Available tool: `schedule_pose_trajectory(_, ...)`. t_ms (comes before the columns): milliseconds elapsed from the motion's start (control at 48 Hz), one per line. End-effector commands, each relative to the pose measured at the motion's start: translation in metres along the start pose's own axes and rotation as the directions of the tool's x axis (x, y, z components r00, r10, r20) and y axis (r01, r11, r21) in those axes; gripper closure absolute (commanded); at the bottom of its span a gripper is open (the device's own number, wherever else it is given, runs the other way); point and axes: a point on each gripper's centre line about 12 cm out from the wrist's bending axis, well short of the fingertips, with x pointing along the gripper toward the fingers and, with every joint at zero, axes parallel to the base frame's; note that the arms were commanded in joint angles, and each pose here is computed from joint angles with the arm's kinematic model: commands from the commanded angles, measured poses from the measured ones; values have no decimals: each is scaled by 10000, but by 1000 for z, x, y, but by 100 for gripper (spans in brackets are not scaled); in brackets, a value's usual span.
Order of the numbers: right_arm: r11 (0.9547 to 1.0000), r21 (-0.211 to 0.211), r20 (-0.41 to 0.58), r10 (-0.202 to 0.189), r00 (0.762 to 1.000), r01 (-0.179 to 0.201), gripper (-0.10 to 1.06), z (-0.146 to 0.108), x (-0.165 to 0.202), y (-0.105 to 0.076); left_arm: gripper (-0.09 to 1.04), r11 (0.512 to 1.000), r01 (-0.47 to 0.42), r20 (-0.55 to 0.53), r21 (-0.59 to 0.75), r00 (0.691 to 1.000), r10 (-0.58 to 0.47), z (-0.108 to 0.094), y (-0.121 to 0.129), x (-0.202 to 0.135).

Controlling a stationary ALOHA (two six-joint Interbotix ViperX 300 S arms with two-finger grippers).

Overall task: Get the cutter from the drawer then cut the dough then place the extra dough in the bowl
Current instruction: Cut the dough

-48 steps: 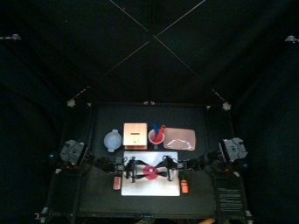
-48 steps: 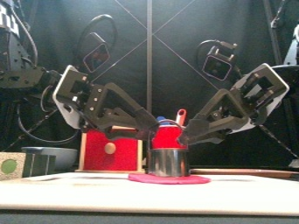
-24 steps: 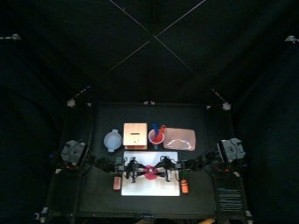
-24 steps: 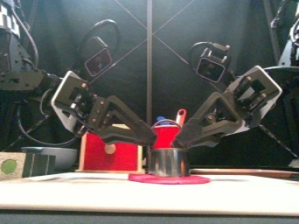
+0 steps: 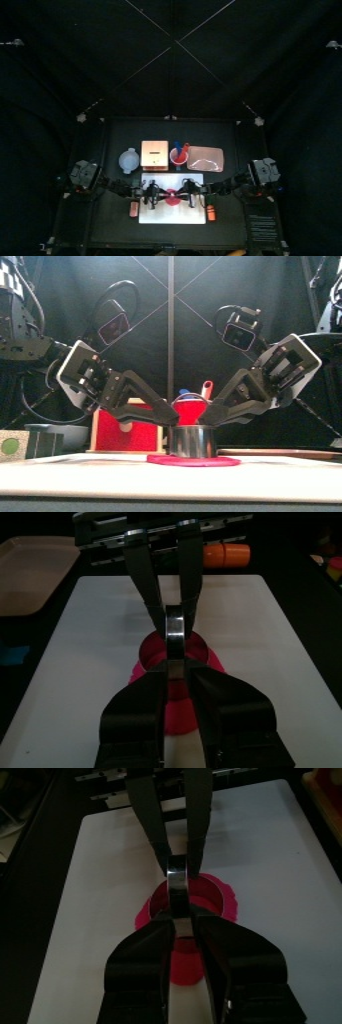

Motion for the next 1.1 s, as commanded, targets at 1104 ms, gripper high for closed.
schedule_pose_trajectory(1104, 9987, 29, -2940, -485, 9546, 517, 40, -38, 1, -3, 46, 9968, 721, -1554, 344, 9857, -659, -21, -14, 0)
